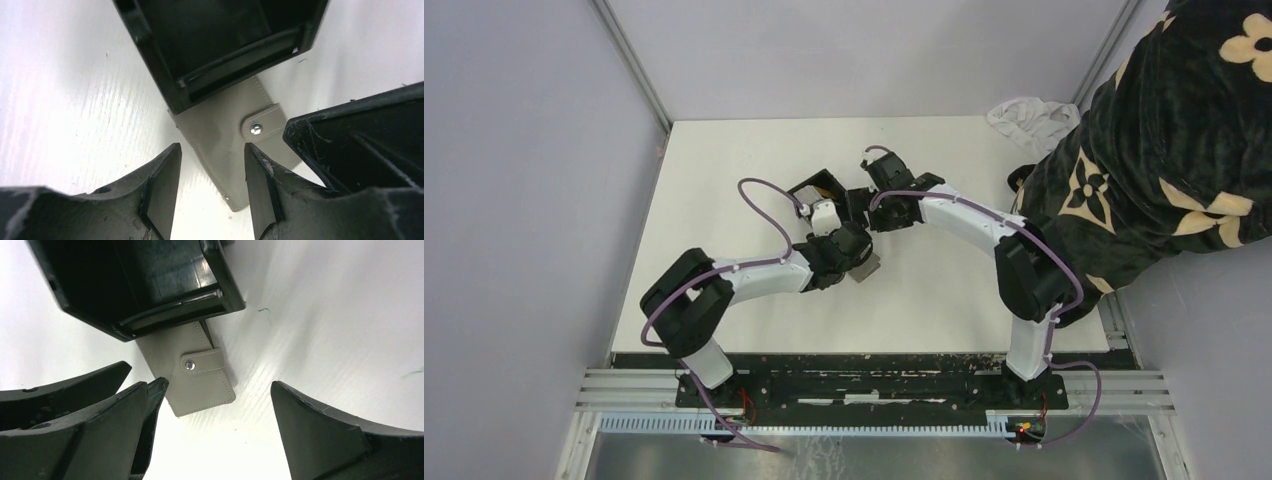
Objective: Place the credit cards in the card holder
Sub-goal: Close the card holder at the center of the board, then reset both arms
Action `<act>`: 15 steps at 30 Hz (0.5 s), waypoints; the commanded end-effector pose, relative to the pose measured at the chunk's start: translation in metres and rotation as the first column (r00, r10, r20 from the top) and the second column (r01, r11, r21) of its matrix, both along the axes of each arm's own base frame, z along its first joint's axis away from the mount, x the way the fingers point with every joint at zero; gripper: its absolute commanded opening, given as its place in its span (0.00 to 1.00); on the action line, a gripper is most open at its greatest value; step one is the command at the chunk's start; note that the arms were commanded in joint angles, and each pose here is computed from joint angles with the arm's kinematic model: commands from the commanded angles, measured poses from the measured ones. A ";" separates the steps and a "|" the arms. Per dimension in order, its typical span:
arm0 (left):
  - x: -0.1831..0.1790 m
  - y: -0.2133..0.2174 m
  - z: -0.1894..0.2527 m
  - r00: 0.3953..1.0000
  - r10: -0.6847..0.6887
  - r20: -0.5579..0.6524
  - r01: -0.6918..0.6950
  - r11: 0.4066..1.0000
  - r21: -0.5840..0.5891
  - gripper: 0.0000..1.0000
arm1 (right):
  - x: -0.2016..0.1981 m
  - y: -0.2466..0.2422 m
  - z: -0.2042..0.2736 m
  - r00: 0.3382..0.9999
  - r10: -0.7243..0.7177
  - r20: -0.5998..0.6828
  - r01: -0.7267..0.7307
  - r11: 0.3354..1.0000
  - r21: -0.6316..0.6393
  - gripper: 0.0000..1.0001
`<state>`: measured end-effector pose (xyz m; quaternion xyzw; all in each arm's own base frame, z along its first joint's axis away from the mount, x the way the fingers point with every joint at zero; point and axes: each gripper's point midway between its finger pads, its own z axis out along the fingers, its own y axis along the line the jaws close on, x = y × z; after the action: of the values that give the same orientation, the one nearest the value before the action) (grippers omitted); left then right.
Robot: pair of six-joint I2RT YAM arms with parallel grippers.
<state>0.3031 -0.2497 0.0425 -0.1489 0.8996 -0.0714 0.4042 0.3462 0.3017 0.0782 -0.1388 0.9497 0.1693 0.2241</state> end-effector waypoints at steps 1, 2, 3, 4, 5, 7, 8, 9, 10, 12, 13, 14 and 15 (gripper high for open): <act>0.016 -0.001 0.084 0.990 -0.032 0.139 0.031 0.999 0.012 0.60 | 0.013 -0.003 0.070 0.982 -0.004 0.191 -0.004 0.999 0.045 0.99; 0.016 0.002 0.097 0.986 -0.028 0.162 0.028 1.000 0.000 0.62 | 0.013 -0.006 0.080 0.976 -0.009 0.218 -0.001 0.999 0.048 1.00; 0.014 0.005 0.109 0.983 -0.023 0.180 0.025 1.000 -0.008 0.63 | 0.014 -0.010 0.084 0.972 -0.016 0.236 0.007 0.999 0.037 1.00; 0.012 0.011 0.120 0.980 -0.017 0.198 0.020 1.000 -0.014 0.65 | 0.015 -0.015 0.093 0.964 -0.024 0.263 0.017 0.999 0.032 1.00; 0.009 0.017 0.130 0.977 -0.008 0.215 0.013 1.000 -0.019 0.66 | 0.016 -0.020 0.098 0.959 -0.036 0.281 0.030 0.999 0.023 1.00; 0.000 0.036 0.146 0.970 0.019 0.244 -0.014 1.000 -0.020 0.70 | 0.020 -0.031 0.107 0.942 -0.080 0.327 0.083 0.997 0.006 1.00; -0.005 0.046 0.152 0.965 0.038 0.259 -0.033 0.999 -0.025 0.73 | 0.023 -0.038 0.109 0.931 -0.113 0.348 0.120 0.993 0.000 1.00; -0.010 0.058 0.156 0.959 0.060 0.276 -0.054 0.998 -0.028 0.94 | 0.026 -0.045 0.111 0.916 -0.123 0.381 0.138 0.990 -0.012 1.00; -0.016 0.070 0.156 0.955 0.081 0.287 -0.077 0.997 -0.025 1.00 | 0.027 -0.051 0.110 0.904 -0.129 0.407 0.154 0.988 -0.031 1.00; -0.026 0.090 0.161 0.943 0.112 0.313 -0.110 0.994 -0.025 0.99 | 0.030 -0.065 0.111 0.878 -0.149 0.455 0.194 0.980 -0.052 1.00; -0.030 0.099 0.161 0.939 0.126 0.320 -0.127 0.992 -0.020 0.99 | 0.030 -0.070 0.113 0.872 -0.151 0.465 0.202 0.978 -0.061 1.00; -0.033 0.108 0.162 0.932 0.147 0.330 -0.149 0.989 -0.017 0.99 | 0.028 -0.075 0.113 0.873 -0.149 0.464 0.207 0.976 -0.075 1.00; -0.036 0.116 0.163 0.926 0.166 0.339 -0.171 0.985 -0.016 0.99 | 0.027 -0.079 0.113 0.876 -0.148 0.460 0.209 0.974 -0.084 1.00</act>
<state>0.2805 -0.1789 0.2186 -0.1965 0.8070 -0.1359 0.5400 0.3624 0.2476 0.1752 -0.1151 0.9038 0.0964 0.4007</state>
